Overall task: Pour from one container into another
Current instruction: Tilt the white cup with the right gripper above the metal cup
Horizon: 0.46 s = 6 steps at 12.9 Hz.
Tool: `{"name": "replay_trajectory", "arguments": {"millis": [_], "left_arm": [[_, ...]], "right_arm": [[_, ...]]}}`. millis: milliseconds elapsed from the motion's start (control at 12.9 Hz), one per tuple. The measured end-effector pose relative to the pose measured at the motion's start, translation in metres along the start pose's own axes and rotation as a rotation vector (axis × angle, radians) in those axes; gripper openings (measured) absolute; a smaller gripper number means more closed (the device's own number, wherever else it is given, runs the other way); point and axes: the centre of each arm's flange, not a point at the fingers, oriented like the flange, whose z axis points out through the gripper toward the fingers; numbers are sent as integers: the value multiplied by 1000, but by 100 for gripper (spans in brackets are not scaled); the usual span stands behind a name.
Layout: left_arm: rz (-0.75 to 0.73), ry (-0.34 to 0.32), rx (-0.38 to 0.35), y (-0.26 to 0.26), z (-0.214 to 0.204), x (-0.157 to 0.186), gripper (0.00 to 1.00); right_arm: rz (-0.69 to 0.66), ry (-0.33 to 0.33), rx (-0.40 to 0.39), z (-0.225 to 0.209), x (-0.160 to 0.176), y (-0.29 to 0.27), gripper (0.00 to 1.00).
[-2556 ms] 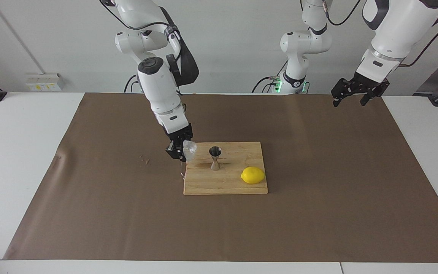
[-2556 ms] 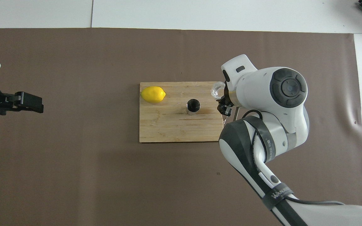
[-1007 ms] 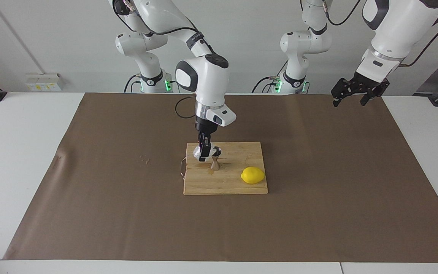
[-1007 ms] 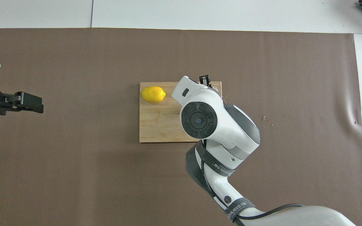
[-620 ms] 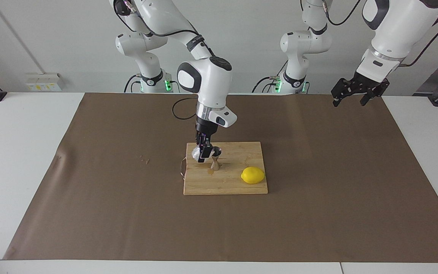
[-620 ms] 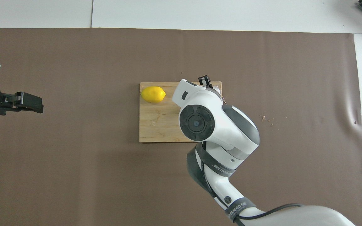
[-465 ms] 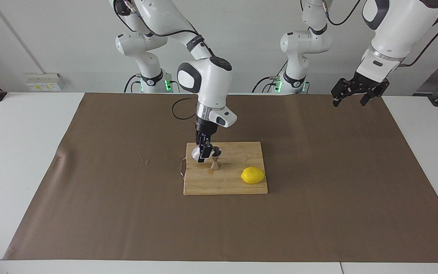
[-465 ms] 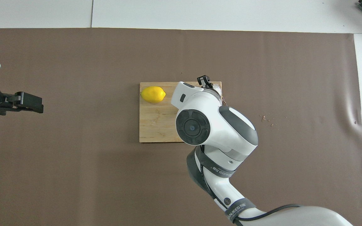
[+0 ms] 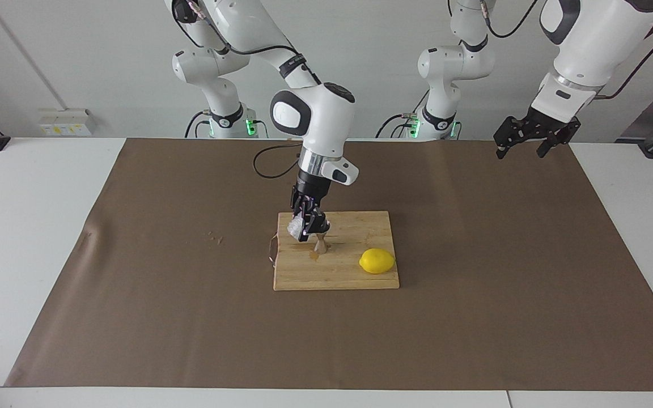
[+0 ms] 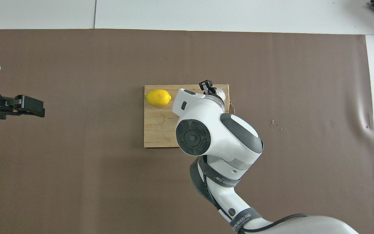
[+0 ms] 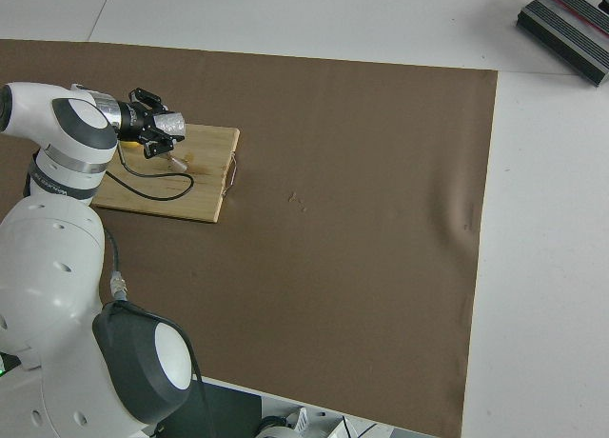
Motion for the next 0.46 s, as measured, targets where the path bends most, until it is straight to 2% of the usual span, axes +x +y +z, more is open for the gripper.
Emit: {"name": "replay_trajectory", "arguments": {"millis": [465], "left_arm": [[0, 0, 0, 0, 0, 0, 100]], "right_arm": [[9, 1, -1, -1, 1, 0, 50]]}}
